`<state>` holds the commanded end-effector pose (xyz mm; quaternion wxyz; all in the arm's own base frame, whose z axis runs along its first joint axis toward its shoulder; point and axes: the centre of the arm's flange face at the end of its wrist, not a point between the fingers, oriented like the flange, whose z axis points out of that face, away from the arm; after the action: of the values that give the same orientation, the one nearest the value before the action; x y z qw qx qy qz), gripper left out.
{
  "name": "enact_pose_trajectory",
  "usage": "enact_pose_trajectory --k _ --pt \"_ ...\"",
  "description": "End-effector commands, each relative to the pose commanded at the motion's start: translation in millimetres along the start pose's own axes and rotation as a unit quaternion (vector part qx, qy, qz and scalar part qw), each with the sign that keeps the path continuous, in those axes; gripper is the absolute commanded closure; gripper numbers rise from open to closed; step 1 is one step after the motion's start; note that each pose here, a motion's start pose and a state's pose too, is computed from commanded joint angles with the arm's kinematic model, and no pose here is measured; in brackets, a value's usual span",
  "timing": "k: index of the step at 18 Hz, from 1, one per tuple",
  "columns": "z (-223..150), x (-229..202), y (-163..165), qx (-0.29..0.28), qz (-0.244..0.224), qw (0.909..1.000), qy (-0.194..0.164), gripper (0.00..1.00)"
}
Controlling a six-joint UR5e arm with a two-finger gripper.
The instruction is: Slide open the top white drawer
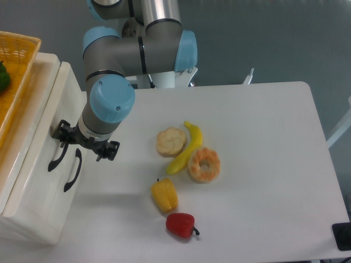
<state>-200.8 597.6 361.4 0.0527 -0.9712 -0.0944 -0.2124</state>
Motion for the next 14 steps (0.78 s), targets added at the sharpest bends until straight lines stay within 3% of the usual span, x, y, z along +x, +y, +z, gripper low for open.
enact_pose_trajectory --k 14 --pt "-3.6 -3.1 1.8 -0.003 0.002 0.9998 -0.021 0.0"
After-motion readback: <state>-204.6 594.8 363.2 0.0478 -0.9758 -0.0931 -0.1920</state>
